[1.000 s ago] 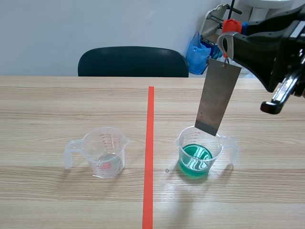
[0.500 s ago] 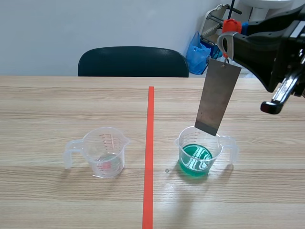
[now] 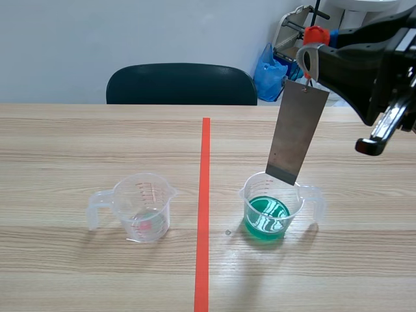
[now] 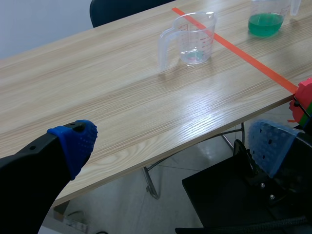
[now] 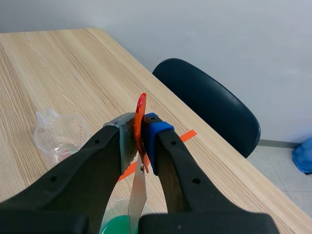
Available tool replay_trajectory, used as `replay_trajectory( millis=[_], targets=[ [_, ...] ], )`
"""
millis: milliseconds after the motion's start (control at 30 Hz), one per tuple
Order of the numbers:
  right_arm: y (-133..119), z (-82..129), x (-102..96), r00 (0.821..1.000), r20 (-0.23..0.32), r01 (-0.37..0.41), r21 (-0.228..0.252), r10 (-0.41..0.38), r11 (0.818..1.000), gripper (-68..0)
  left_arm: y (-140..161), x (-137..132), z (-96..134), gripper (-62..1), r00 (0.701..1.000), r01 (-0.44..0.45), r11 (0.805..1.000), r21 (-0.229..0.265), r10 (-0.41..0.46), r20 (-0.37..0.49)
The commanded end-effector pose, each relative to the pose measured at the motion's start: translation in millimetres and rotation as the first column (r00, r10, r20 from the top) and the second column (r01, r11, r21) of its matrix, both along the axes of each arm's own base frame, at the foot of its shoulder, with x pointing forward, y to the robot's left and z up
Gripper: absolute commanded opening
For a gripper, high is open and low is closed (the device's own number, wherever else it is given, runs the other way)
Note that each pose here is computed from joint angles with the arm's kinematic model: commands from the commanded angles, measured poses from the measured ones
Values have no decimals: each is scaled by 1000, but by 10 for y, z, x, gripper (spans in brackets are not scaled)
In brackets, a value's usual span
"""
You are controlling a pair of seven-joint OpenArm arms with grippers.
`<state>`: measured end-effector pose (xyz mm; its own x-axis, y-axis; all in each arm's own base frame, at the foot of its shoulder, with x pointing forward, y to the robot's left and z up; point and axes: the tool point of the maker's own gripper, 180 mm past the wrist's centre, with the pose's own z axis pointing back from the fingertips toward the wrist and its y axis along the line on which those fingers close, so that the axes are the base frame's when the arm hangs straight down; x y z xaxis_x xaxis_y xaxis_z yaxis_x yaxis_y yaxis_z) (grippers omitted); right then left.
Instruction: Do the redox reaction experiment
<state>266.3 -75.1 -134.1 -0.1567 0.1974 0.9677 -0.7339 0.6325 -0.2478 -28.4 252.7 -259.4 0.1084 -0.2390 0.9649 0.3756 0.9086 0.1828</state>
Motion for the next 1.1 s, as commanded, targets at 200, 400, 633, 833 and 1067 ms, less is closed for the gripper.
replay_trajectory(
  millis=[200,400,633,833,1067],
  targets=[
    [-3,111,2,1000,30,-5,15,4,1000,-669,-30,22,108,14,998,2,1000,-22,0,57],
    [-3,111,2,1000,30,-5,15,4,1000,-669,-30,22,108,14,998,2,1000,-22,0,57],
    [-3,111,2,1000,30,-5,15,4,1000,-669,-30,22,108,14,998,2,1000,-22,0,57],
    [-5,104,4,1000,28,-4,12,3,1000,-669,-30,22,108,14,998,2,1000,-22,0,57],
    [-19,41,20,1000,7,3,15,-3,1000,-669,-30,22,108,14,998,2,1000,-22,0,57]
  ],
)
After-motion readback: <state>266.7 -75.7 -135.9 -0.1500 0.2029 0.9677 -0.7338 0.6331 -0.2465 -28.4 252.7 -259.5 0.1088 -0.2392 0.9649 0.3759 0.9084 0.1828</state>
